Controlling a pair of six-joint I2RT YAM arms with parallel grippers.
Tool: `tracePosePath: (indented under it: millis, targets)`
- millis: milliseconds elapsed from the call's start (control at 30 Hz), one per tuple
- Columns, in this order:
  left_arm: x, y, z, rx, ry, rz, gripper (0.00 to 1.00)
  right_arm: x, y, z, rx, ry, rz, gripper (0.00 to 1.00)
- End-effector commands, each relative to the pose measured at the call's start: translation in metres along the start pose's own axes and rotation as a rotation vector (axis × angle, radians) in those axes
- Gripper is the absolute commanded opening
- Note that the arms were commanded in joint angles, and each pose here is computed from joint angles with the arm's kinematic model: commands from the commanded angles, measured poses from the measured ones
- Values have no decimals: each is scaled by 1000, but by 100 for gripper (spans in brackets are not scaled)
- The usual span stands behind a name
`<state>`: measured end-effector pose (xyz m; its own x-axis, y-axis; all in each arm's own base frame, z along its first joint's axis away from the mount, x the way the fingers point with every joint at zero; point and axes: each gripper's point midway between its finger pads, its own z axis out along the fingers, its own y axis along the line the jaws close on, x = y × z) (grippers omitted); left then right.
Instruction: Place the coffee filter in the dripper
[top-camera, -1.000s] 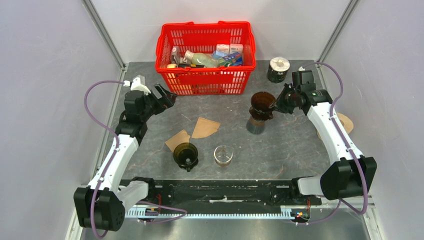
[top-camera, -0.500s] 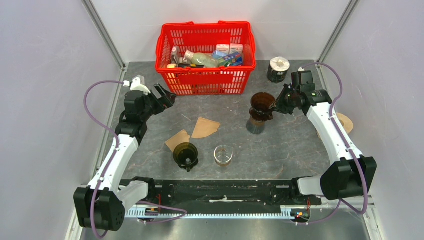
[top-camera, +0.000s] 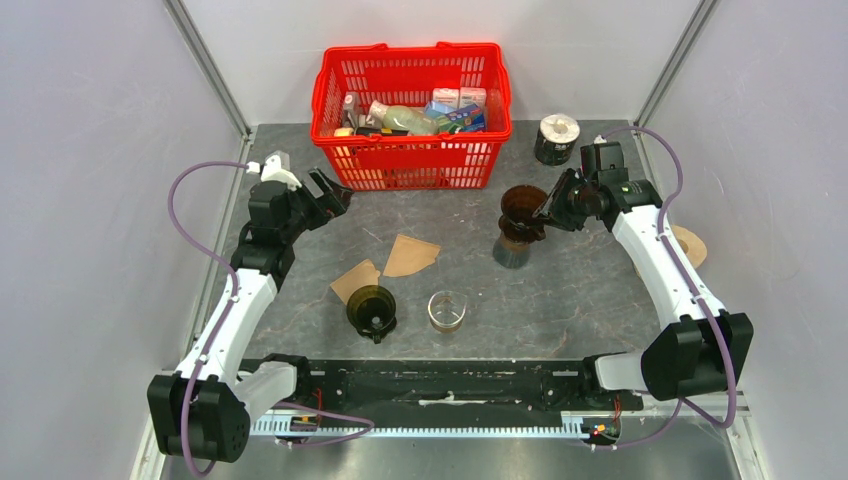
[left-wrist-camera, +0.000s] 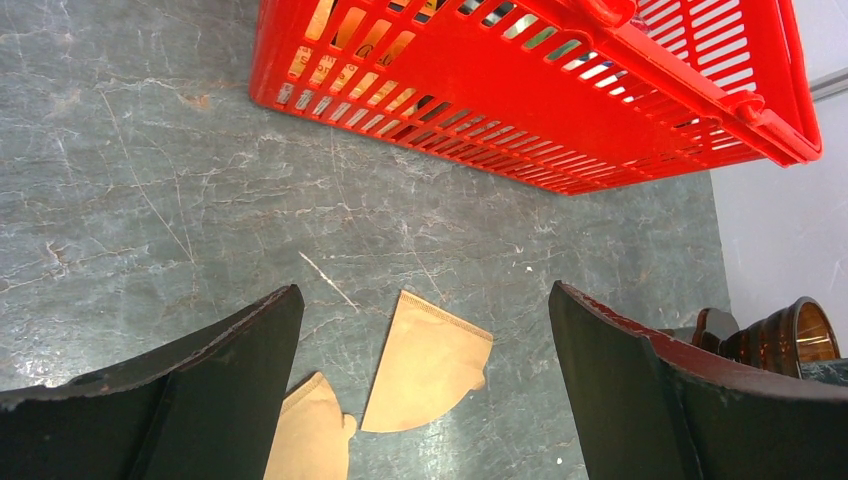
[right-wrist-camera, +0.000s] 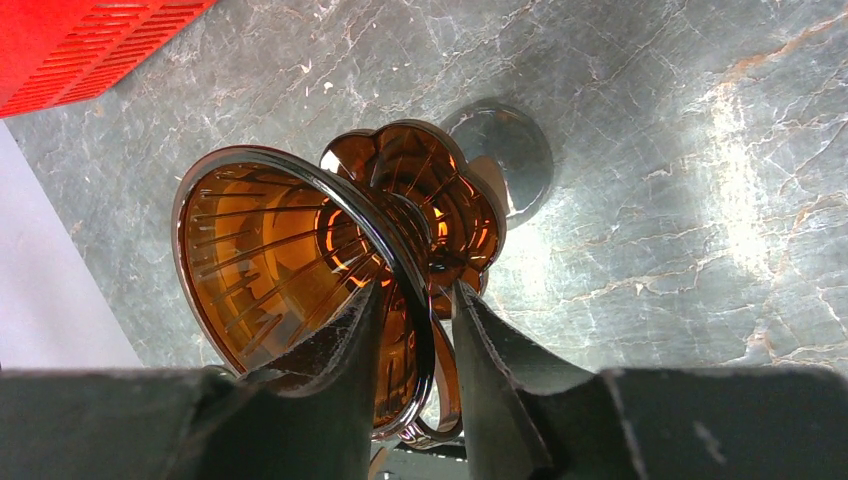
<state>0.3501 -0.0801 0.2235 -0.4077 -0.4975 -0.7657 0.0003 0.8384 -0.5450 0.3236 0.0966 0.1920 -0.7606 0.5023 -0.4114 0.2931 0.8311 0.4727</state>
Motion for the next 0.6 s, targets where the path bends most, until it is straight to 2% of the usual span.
tracePosePath:
  millis: [0, 267, 433, 467, 567]
  targets:
    - [-11, -5, 1, 12, -27, 39, 100, 0, 4, -6, -16, -8, -1, 42]
    - [-7, -11, 2, 38, -10, 29, 100, -11, 14, -16, -41, -48, -11, 67]
    - [-1, -22, 5, 78, 17, 18, 100, -26, 17, -35, -43, -142, -18, 94]
    - [1, -25, 6, 90, 26, 20, 100, -30, 19, -40, -47, -165, -21, 97]
    - [9, -34, 11, 97, 63, -8, 100, -37, 19, -53, -61, -235, -26, 97]
